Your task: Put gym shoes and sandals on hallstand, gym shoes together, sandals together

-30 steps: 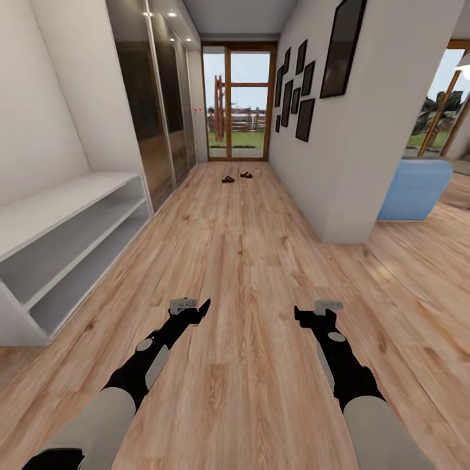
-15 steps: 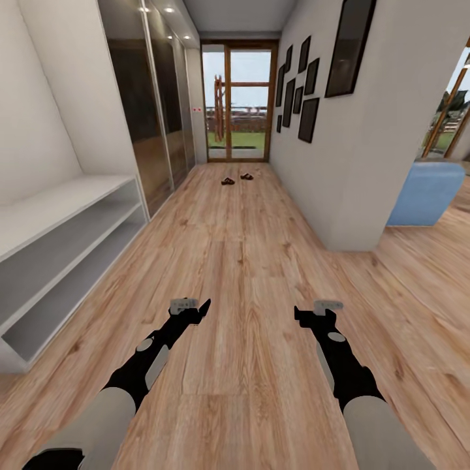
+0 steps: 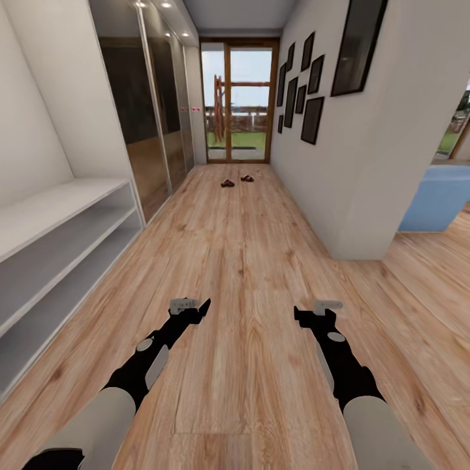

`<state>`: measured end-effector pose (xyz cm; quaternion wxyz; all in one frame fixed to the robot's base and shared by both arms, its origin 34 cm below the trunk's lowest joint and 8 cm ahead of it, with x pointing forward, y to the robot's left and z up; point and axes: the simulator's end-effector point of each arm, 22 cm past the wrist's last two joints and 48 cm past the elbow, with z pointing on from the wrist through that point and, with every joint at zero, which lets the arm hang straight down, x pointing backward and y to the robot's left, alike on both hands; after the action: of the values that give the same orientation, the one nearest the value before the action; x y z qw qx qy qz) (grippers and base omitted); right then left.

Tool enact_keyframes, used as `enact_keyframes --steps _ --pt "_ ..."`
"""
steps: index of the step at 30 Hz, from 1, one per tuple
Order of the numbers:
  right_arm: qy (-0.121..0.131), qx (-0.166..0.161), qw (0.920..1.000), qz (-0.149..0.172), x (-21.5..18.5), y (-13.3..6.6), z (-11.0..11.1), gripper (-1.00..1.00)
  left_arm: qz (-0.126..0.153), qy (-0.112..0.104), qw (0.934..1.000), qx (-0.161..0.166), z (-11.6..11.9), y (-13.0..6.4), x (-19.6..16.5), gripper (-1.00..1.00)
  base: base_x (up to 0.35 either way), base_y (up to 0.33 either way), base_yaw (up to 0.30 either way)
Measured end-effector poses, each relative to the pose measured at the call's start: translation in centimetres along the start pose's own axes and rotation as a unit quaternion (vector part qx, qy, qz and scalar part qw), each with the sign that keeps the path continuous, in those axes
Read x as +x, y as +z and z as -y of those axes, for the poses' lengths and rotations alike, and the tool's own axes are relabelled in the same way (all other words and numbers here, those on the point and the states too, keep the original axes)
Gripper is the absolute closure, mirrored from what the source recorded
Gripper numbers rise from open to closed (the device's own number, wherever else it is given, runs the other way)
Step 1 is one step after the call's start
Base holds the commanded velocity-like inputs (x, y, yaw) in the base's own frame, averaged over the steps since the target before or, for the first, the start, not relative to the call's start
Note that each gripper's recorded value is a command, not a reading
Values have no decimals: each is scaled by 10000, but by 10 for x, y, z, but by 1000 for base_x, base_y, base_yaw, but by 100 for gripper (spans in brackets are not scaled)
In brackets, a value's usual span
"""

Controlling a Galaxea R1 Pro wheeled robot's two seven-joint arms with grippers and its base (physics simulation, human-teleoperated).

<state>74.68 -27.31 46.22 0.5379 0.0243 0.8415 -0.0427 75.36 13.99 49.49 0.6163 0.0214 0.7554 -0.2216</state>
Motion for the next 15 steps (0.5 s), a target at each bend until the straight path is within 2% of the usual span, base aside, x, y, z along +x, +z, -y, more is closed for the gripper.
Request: enact_keyframes --steps 15 --pt "-2 0 10000 0 0 0 0 -100 1 -1 10000 -1 0 0 0 -100 349 0 0"
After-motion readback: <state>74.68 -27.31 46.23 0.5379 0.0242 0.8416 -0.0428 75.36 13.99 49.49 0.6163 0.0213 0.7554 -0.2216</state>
